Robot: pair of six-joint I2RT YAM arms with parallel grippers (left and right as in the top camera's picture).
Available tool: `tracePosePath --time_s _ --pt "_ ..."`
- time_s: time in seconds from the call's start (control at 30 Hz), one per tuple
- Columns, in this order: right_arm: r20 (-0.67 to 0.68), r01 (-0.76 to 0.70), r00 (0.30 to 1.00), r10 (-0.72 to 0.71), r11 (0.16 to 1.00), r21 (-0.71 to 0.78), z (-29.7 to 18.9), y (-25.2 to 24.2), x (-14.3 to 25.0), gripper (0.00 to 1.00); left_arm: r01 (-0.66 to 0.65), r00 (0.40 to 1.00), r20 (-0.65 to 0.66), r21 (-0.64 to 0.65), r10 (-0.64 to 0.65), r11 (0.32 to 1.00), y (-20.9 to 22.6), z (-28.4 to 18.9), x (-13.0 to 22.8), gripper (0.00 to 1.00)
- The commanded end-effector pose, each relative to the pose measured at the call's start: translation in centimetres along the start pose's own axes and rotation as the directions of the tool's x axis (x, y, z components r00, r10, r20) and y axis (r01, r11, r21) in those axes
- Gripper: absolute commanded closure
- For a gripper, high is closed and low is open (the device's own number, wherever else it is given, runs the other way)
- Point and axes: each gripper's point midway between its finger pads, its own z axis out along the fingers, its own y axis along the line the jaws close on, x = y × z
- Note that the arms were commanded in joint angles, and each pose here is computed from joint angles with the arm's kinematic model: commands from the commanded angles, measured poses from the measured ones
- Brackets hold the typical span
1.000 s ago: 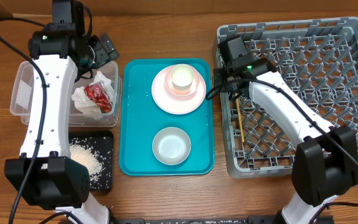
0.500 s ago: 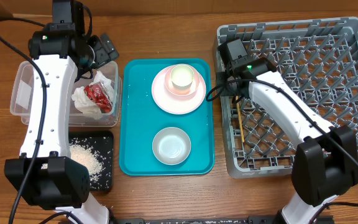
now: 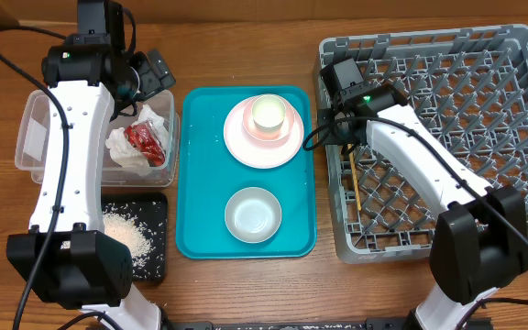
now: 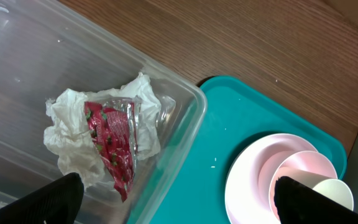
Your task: Sort waste into correct bins and load items into the dishwasher
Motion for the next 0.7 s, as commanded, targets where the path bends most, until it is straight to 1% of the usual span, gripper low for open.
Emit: tracePosePath --time_s 0.0,0.3,0.37,0.4,0.5,0.67 --pt "0.019 -0.012 1.0 0.012 1.0 0.008 -0.2 -0.4 -0.8 0.87 -0.017 1.0 0.025 0.021 0.017 1.0 -0.6 -1.0 -0.4 0.0" --pt "0.03 -0.013 0.999 0.013 1.0 0.005 -0.2 -0.3 -1.1 0.86 -0.017 1.0 0.025 0.021 0.017 1.0 -0.6 -1.0 -0.4 0.0" --pt "0.028 -0.011 1.0 0.011 1.0 0.006 -0.2 -0.3 -1.0 0.74 -0.017 1.0 0.025 0.021 0.017 1.0 -0.6 -1.0 -0.4 0.0" --pt "0.029 -0.004 1.0 0.004 1.0 0.007 -0.2 -0.3 -1.1 0.71 -0.017 1.0 0.025 0.021 0.017 1.0 -0.6 -1.0 -0.4 0.0" --pt "0.042 -0.007 0.999 0.006 1.0 0.005 -1.0 -0.3 -1.6 0.67 -0.017 1.0 0.025 0.021 0.016 1.0 -0.6 -1.0 -0.4 0.0" --pt "0.093 -0.01 0.996 0.011 1.0 -0.013 -4.5 0.2 -3.8 0.59 -0.017 1.0 0.025 0.021 0.017 1.0 -0.6 -1.0 -0.4 0.0"
